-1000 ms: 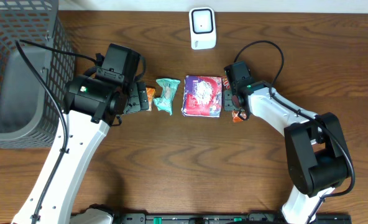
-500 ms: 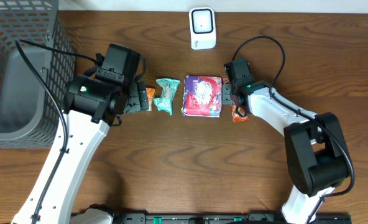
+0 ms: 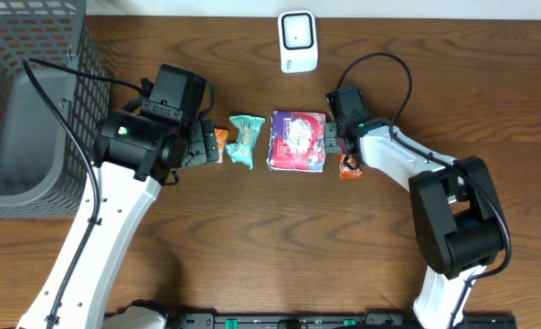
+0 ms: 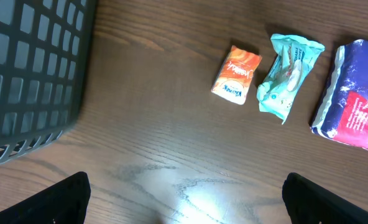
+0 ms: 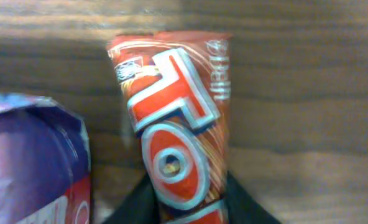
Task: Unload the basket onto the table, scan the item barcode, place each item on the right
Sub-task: 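Lift the TOP bar and carry it up to the scanner, then move the TOP bar past the scanner to the right and lower it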
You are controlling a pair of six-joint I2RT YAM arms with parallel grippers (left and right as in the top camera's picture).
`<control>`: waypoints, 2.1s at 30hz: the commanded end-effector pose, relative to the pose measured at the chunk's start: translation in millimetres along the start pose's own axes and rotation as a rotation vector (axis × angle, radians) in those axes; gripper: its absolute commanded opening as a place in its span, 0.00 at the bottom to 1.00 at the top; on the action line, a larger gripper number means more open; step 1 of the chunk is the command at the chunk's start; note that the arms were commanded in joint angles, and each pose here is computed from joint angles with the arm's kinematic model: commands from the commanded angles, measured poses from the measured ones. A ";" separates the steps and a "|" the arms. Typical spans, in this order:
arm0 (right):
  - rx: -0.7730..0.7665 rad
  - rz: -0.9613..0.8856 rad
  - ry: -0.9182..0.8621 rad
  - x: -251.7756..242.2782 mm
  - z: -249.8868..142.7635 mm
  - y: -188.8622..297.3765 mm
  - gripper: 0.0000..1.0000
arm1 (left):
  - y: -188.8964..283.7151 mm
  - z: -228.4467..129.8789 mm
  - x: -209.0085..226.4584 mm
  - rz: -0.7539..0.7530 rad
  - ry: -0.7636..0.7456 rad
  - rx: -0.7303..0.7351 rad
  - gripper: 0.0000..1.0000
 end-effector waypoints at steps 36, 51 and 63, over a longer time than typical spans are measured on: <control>-0.671 0.105 -0.104 -2.1 139.3 146.0 0.01 | 3.1 2.5 1.5 -0.003 0.017 -0.009 0.98; -0.919 0.185 -0.194 1.4 219.3 188.0 0.01 | 3.1 2.5 1.5 -0.003 0.017 -0.009 0.98; -0.646 0.187 -0.141 28.6 257.0 99.1 0.01 | 3.1 2.5 1.5 -0.003 0.017 -0.009 0.98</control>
Point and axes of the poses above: each gripper's point midway between its finger pads, its own y axis back along the fingers, its own x axis along the line the jaws close on, z = x × y, the point moved 3 cm from there along y, back along the fingers, and after that the axes turned 15 degrees about y, right-handed, at the moved point
